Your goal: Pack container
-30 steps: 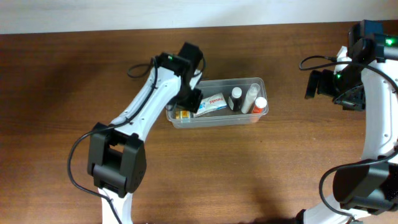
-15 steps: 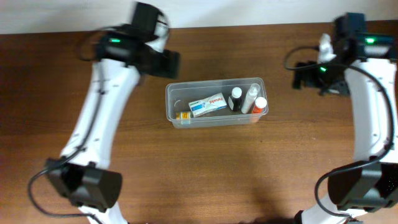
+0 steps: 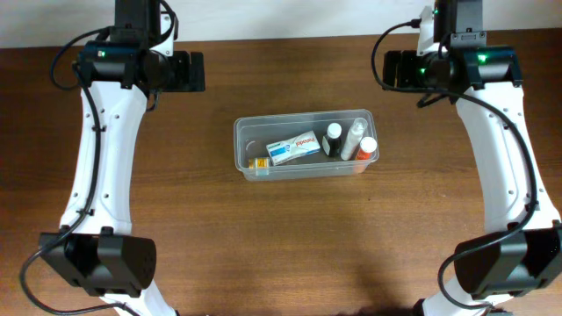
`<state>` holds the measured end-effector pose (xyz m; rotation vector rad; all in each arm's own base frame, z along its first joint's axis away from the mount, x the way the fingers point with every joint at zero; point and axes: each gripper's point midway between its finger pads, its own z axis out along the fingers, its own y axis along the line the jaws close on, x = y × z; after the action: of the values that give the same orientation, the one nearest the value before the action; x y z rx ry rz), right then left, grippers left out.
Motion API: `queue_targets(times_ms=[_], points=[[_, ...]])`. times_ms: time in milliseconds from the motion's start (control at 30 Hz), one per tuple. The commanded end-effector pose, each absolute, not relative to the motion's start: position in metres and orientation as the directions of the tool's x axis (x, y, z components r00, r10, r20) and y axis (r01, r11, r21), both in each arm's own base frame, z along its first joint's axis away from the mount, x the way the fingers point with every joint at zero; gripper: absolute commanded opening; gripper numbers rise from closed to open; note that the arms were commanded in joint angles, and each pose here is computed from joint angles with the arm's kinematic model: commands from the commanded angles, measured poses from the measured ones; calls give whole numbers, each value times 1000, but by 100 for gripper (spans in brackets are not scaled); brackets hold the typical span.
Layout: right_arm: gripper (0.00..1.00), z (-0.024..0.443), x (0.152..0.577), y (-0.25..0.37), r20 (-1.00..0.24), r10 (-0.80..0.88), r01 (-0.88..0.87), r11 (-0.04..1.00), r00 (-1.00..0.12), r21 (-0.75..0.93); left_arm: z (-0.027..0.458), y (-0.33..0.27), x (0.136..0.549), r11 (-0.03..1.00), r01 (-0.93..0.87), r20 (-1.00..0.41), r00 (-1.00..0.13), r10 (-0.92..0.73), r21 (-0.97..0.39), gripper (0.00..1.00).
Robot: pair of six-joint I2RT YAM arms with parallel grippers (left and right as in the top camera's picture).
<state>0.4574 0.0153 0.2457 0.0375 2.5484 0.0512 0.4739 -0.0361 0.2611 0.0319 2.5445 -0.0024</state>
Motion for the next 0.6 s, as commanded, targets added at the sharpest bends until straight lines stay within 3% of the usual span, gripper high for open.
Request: queue_targets(times_ms=[0, 167, 367, 567], points=[[98, 247, 446, 11, -534, 31, 25, 1000, -845, 20, 267, -27, 472, 1000, 5, -568, -823, 10, 11, 99], [98, 257, 420, 10, -503, 36, 32, 999, -864, 17, 278, -30, 452, 998, 49, -552, -832, 57, 28, 99], [98, 277, 390, -1, -548, 77, 97, 995, -833, -7, 295, -34, 423, 997, 74, -581, -810, 74, 24, 99], [98, 258, 349, -2, -580, 81, 99, 995, -811, 0, 292, -48, 382, 991, 130, -640, -759, 121, 33, 99]])
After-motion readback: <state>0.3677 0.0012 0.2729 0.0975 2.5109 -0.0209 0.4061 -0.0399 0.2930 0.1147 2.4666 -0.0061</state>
